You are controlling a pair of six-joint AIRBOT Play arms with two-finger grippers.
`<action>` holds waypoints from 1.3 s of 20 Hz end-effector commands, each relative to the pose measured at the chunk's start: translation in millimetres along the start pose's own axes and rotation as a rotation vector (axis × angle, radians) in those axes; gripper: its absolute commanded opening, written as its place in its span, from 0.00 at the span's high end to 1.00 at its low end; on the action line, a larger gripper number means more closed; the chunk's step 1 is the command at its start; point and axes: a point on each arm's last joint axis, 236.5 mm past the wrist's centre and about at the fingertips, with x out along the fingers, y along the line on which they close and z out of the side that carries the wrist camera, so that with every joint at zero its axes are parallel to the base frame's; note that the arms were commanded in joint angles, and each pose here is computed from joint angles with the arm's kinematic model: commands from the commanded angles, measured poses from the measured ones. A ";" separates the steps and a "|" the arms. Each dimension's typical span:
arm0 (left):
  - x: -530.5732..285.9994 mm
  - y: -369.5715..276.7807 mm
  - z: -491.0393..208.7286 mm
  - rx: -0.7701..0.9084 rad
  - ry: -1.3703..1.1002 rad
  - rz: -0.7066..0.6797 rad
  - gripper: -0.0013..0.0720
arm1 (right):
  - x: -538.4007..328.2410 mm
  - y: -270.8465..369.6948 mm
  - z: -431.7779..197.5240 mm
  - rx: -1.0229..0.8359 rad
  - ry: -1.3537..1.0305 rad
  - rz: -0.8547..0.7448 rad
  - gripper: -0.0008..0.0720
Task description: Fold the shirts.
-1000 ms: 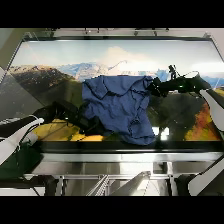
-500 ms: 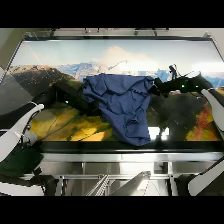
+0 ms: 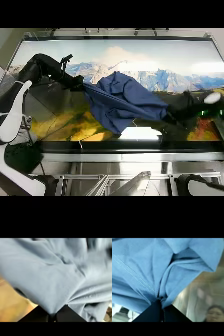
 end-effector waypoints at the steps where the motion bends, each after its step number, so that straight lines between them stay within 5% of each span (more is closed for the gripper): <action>1: 7.6 3.2 14.7 0.075 0.054 0.006 0.96 | 19.2 -29.6 -65.8 0.117 -0.111 -0.026 0.96; 3: 13.8 -7.4 7.6 0.108 0.118 -0.007 0.96 | 19.6 -27.8 -72.1 0.089 -0.175 -0.009 0.95; 4: 11.4 -12.1 6.1 0.121 0.133 -0.011 0.95 | 14.7 -23.2 -70.2 0.065 -0.198 -0.001 0.84; 5: 5.3 -16.3 4.5 0.131 0.142 -0.013 0.74 | 7.0 -17.4 -65.5 0.038 -0.226 0.009 0.47; 6: -2.8 -18.0 1.8 0.128 0.149 -0.013 0.39 | -1.7 -11.3 -60.3 0.005 -0.253 0.012 0.31; 7: -11.7 -18.0 -2.0 0.112 0.153 -0.012 0.11 | -12.7 -4.5 -54.8 -0.033 -0.275 0.008 0.31; 8: -20.4 -15.5 -7.9 0.090 0.156 -0.011 0.07 | -23.5 1.0 -49.4 -0.071 -0.295 -0.003 0.31; 13: -51.1 2.7 -67.8 -0.028 0.255 -0.026 0.07 | -65.3 36.4 10.3 -0.189 -0.419 -0.016 0.32; 18: -49.8 34.5 -103.6 -0.166 0.244 -0.027 0.07 | -32.7 81.3 61.2 -0.231 -0.293 0.145 0.32; 22: -14.2 56.1 -113.6 -0.214 0.204 -0.018 0.07 | 14.6 102.2 55.1 -0.199 -0.104 0.315 0.32; 26: 12.8 59.5 -106.3 -0.181 0.162 0.009 0.07 | 52.2 110.6 25.9 -0.233 0.011 0.296 0.32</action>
